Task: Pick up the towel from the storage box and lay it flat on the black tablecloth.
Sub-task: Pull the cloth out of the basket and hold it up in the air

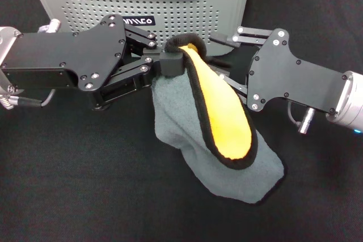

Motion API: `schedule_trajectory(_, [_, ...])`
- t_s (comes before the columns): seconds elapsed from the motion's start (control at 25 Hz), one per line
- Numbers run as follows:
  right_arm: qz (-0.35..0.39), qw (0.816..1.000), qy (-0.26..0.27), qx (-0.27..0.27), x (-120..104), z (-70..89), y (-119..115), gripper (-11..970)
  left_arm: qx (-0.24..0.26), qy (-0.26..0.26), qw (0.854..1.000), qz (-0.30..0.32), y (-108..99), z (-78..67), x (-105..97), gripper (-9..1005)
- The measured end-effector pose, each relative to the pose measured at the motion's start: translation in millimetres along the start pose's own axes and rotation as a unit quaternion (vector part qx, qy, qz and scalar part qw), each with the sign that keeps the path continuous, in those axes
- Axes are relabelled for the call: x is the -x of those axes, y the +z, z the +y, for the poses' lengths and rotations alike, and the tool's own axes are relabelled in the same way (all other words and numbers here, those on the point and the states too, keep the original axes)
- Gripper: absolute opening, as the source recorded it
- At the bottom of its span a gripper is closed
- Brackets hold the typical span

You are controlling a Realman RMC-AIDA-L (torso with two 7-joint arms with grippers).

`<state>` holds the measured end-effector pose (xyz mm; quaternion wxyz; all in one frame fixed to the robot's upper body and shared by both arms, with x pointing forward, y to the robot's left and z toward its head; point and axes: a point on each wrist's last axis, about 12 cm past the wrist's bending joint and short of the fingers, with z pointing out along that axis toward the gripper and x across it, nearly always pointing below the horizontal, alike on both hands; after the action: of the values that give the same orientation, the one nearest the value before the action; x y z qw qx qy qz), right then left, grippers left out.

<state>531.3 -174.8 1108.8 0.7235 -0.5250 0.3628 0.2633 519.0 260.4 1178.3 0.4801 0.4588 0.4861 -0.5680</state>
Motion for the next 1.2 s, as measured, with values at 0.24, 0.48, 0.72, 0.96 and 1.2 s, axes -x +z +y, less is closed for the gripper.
schedule_trajectory(0.24, [0.006, 1.0, -0.002, 0.007, -2, -0.5, 4, 312, 0.001, 0.0, 1.0, 0.0, 0, -0.4, 0, 38])
schedule_trajectory(0.48, [0.003, 1.0, -0.004, 0.01, -1, 0.4, 5, 157, 0.0, -0.001, 1.0, 0.001, 0, -0.1, -1, 38])
schedule_trajectory(0.72, [-0.002, 1.0, -0.008, 0.011, 1, 1.3, 5, 108, 0.001, -0.003, 1.0, 0.003, -1, -1.2, -2, 38])
schedule_trajectory(0.96, [0.001, 1.0, -0.009, 0.011, 0, 0.4, 6, 92, -0.015, -0.007, 1.0, 0.011, 5, -1.1, -3, 38])
schedule_trajectory(1.2, [0.004, 1.0, -0.01, 0.01, -1, -1.9, 8, 88, -0.02, -0.009, 1.0, 0.007, 9, -1.6, -5, 39])
